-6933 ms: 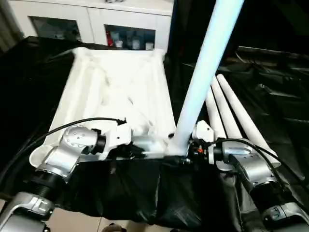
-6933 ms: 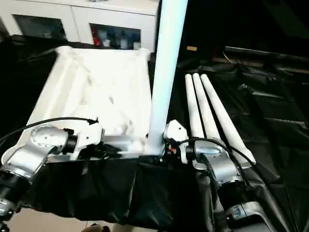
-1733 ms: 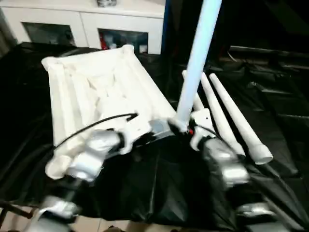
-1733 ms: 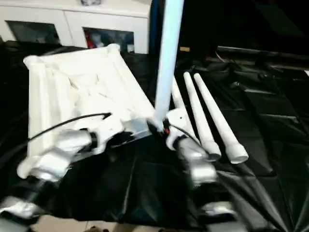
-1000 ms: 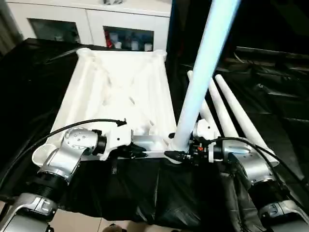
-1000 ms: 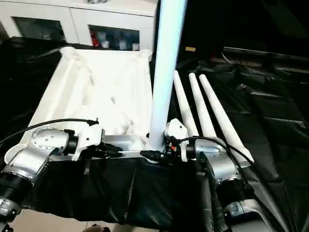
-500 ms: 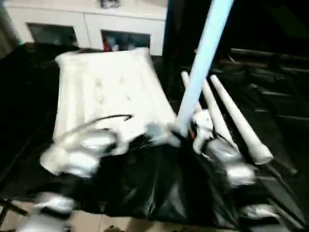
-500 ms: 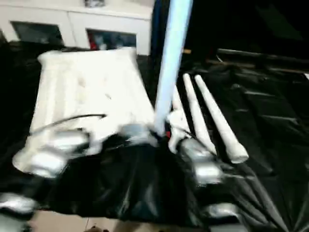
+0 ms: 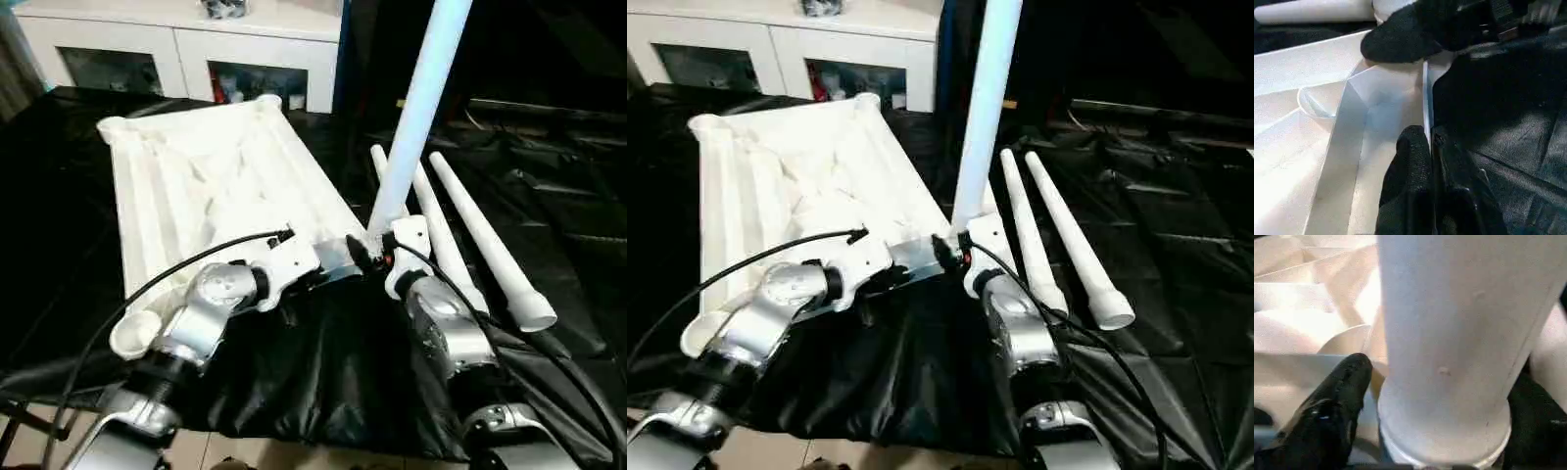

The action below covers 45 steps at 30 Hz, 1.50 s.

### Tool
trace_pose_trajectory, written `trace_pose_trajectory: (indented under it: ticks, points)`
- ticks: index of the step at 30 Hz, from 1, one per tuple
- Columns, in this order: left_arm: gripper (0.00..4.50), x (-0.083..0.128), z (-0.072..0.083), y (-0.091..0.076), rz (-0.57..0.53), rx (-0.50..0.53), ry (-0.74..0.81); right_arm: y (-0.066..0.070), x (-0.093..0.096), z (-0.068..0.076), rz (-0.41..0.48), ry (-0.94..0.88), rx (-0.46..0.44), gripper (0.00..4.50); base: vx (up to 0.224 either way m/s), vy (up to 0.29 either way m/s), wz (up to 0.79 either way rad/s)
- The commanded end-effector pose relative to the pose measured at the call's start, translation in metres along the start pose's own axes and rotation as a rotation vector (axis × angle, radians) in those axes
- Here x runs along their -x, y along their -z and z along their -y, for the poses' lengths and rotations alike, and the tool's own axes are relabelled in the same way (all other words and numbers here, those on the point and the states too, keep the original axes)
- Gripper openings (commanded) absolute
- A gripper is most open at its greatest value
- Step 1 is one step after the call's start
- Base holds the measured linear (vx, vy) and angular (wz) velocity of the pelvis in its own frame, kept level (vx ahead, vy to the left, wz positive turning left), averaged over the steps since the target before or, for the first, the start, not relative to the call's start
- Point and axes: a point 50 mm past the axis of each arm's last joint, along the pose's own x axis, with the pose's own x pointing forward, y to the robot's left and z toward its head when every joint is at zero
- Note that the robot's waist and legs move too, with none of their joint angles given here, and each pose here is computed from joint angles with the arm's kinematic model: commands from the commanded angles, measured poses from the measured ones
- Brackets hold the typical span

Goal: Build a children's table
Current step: Rotate leg to tighten

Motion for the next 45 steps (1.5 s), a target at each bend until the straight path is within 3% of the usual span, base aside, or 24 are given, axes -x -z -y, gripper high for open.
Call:
trace_pose_trajectory:
  ticks: [1,4,10,13,23,30,32,33,34,36,41,44,45]
  points:
    - [0.00,-0.002,0.017,0.009,0.012,-0.004,0.138,-0.005,-0.003,-0.034,0.018,-0.325,0.091,3.89,0.000,0.000,0.00]
    - [0.00,0.002,0.016,0.011,0.016,-0.008,0.153,-0.005,0.000,-0.032,0.013,-0.362,0.112,3.89,0.000,0.000,0.00]
    - [0.00,0.028,0.009,0.019,0.021,-0.037,0.283,-0.005,0.030,-0.022,-0.059,-0.705,0.194,3.89,0.000,0.000,0.00]
    - [0.00,0.033,0.008,0.021,0.015,-0.038,0.310,-0.006,0.036,-0.019,-0.088,-0.768,0.218,3.89,0.000,0.000,0.00]
    - [0.00,0.044,0.004,0.027,-0.002,-0.034,0.365,-0.008,0.040,-0.016,-0.151,-0.869,0.233,3.16,0.000,0.000,0.00]
    - [0.00,0.036,0.005,0.024,0.023,0.014,0.306,-0.001,0.031,-0.028,-0.103,-0.725,0.087,2.78,0.000,0.000,0.00]
    - [0.00,0.026,0.004,0.021,0.009,0.021,0.235,0.004,0.019,-0.029,-0.090,-0.532,0.051,2.76,0.000,0.000,0.00]
    - [0.00,0.026,0.004,0.021,0.009,0.022,0.231,0.004,0.019,-0.029,-0.089,-0.523,0.048,2.75,0.000,0.000,0.00]
    - [0.00,0.015,0.004,0.018,-0.005,0.025,0.170,0.009,0.008,-0.028,-0.085,-0.338,-0.010,2.75,0.000,0.000,0.00]
    - [0.00,0.006,0.006,0.013,-0.008,0.032,0.121,0.014,0.001,-0.030,-0.096,-0.201,-0.056,2.75,-0.052,0.005,-0.08]
    - [0.00,-0.018,0.017,0.001,0.015,0.065,0.036,0.016,-0.014,-0.050,-0.102,-0.099,-0.062,2.74,-0.011,0.002,-0.01]
    - [0.00,-0.029,0.024,-0.005,0.032,0.080,0.014,0.009,-0.021,-0.061,-0.068,-0.110,-0.054,2.74,0.000,0.000,0.00]
    - [0.00,-0.030,0.026,-0.005,0.032,0.082,0.014,0.007,-0.022,-0.062,-0.058,-0.106,-0.047,3.09,0.000,0.000,0.00]
